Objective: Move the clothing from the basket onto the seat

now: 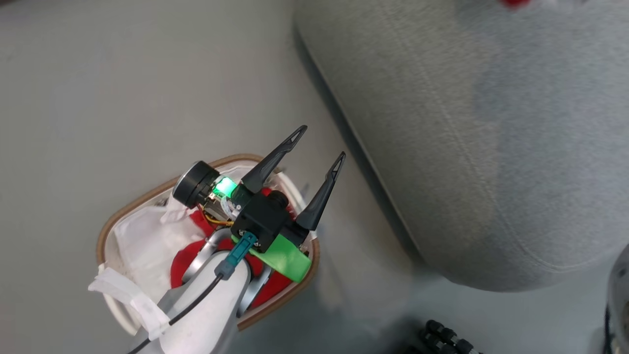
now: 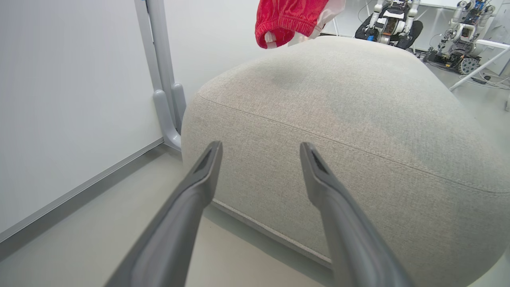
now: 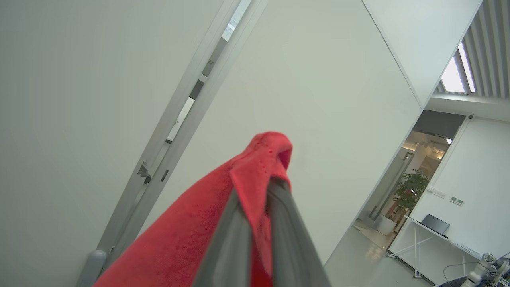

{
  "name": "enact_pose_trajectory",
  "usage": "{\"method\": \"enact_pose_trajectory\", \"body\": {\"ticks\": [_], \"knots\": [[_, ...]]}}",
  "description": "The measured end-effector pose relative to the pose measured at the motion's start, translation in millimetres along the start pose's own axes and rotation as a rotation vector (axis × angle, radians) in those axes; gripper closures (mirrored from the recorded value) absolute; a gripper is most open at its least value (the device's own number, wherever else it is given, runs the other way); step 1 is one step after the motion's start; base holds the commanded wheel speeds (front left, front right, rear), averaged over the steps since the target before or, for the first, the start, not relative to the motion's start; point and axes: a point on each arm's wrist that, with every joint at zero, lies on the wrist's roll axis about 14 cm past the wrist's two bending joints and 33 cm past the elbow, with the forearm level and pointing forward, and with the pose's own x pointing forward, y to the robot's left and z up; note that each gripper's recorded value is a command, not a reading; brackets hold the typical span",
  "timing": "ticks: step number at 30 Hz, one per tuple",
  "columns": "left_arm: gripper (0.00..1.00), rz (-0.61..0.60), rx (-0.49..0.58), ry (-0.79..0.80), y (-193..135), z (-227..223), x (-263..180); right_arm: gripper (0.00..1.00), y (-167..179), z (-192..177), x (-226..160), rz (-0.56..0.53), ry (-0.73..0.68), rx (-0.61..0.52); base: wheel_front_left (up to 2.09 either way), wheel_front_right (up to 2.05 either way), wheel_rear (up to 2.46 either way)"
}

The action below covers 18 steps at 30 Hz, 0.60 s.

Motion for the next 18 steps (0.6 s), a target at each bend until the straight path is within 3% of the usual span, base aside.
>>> {"method": "enact_pose_trajectory", "body": {"ticks": [6, 14, 18], "knots": [[0.00, 0.094, -0.016, 0.019, 29, -13, -14, 1.00, -7, -59, 18, -0.060, 0.096, -0.003, 0.00, 0.00, 0.00], [0.00, 0.199, -0.064, 0.088, 59, -50, -37, 1.00, 64, -194, -38, 0.025, 0.445, 0.085, 0.00, 0.00, 0.00], [0.00, 0.223, -0.080, 0.119, 66, -65, -43, 1.00, 93, -224, -64, 0.089, 0.533, 0.097, 0.00, 0.00, 0.00]]}}
